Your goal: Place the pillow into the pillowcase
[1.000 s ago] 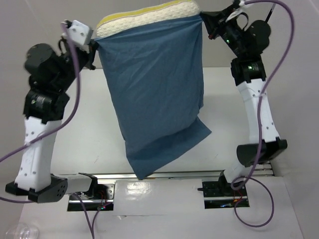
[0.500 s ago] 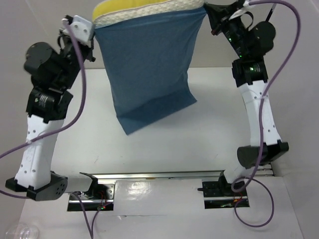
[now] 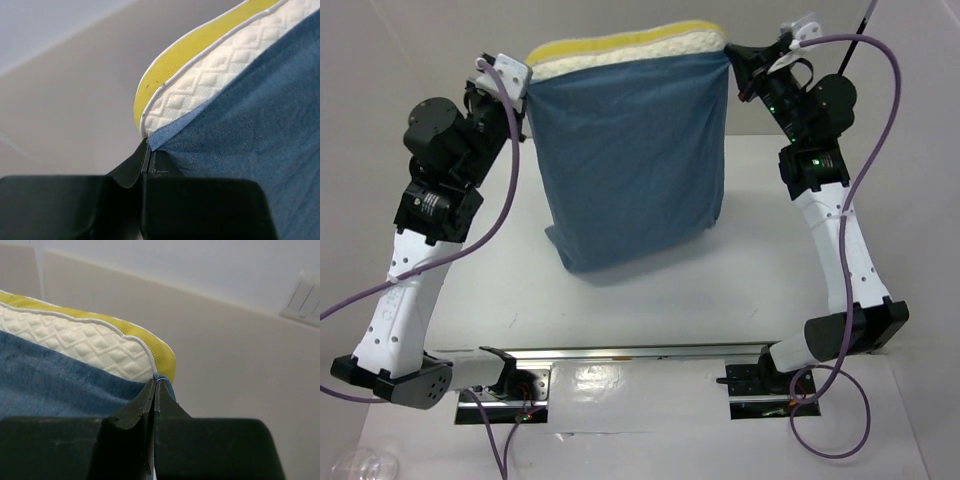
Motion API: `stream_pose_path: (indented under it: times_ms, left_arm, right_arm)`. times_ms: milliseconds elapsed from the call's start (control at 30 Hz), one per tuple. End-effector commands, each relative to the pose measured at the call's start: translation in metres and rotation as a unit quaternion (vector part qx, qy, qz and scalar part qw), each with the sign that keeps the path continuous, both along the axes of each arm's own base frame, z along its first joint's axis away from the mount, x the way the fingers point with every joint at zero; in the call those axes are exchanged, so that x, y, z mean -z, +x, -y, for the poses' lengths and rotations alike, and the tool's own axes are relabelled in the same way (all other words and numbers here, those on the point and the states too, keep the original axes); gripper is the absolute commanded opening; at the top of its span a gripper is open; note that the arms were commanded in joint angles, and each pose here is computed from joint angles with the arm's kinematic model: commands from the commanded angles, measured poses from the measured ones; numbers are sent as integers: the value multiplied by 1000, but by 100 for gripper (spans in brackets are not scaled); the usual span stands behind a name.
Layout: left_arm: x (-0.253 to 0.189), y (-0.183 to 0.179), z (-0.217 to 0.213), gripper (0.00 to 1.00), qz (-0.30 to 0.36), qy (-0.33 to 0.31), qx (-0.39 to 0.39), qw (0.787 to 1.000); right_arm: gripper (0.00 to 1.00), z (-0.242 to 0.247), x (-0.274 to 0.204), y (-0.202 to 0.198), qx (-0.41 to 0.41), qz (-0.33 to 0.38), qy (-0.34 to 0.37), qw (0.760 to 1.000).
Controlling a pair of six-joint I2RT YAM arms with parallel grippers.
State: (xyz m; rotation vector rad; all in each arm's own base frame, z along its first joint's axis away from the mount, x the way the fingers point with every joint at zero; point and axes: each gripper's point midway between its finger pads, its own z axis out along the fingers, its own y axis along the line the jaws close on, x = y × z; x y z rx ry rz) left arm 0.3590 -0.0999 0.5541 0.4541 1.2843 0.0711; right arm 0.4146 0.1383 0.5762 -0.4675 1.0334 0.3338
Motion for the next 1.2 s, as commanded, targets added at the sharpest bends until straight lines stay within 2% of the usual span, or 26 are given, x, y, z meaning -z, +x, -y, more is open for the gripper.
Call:
stream_pose_path:
  times_ms: [0,33,67,233,333,367,433,500,533,567,600,633,667,700,733,767,833,867,900,1000,1033,1100,1167]
  left_arm:
    - [-27,-9,-3,0,43,-24,-4,999]
    - [-62,-21,-7,0,80,-37,-4,996]
    - [-74,-24,-8,0,95,-36,-6,995]
    - [-162,-79,-30,0,232,-36,-22,972]
    - [-184,-98,-41,0,273,-29,-41,961]
    - [-181,-94,-41,0,267,-29,-45,962]
    - [-161,-81,-34,0,224,-42,-30,973]
    - [-92,-52,-16,0,118,-36,-1,992]
    - [-63,-46,-6,0,79,-45,21,996]
    - [3,-24,9,0,10,-29,36,999]
    - [-5,-38,12,0,38,-40,54,997]
    - [0,-36,15,0,35,-38,59,997]
    - [-12,-23,17,0,46,-35,50,997]
    - [-39,-35,8,0,77,-42,41,995]
    - [-48,-15,12,0,84,-31,31,995]
    - [-104,-36,-2,0,148,-46,19,988]
    - [-140,-40,-4,0,196,-47,12,979]
    - [-169,-64,-14,0,240,-57,8,969]
    - [-180,-74,-18,0,260,-57,4,964]
    - [-200,-97,-30,0,295,-55,-18,954]
    - [-201,-101,-33,0,300,-40,-28,953]
    - [-175,-92,-31,0,276,-24,-29,960]
    - [-138,-75,-23,0,226,-16,-19,974]
  right_arm:
    - [0,2,-37,-14,9,71,10,997]
    - [0,1,-44,-5,9,77,11,997]
    - [0,4,-82,-24,9,121,20,992]
    - [0,11,-166,-94,3,257,23,966]
    - [0,14,-169,-98,10,268,25,963]
    - [0,15,-165,-98,13,265,21,964]
    - [0,12,-133,-68,12,195,25,980]
    - [0,-2,-47,-21,-12,36,15,999]
    - [0,-6,-13,-11,-31,-23,17,999]
    - [0,-11,9,-7,-42,-41,9,998]
    - [0,-10,40,1,-37,-63,9,997]
    - [0,-10,36,0,-37,-49,11,998]
    - [0,-14,5,2,-35,-2,0,999]
    - [0,-19,-16,2,-38,20,0,999]
    - [0,-16,-42,3,-29,44,9,999]
    - [0,-13,-90,-7,-28,96,26,995]
    - [0,-10,-129,-27,-33,147,40,988]
    - [0,-5,-156,-51,-37,192,51,979]
    - [0,-5,-168,-69,-42,215,55,974]
    - [0,1,-181,-112,-43,267,61,961]
    - [0,3,-179,-115,-39,266,66,961]
    - [0,-2,-149,-105,-36,231,34,972]
    - [0,-1,-109,-71,-13,169,15,985]
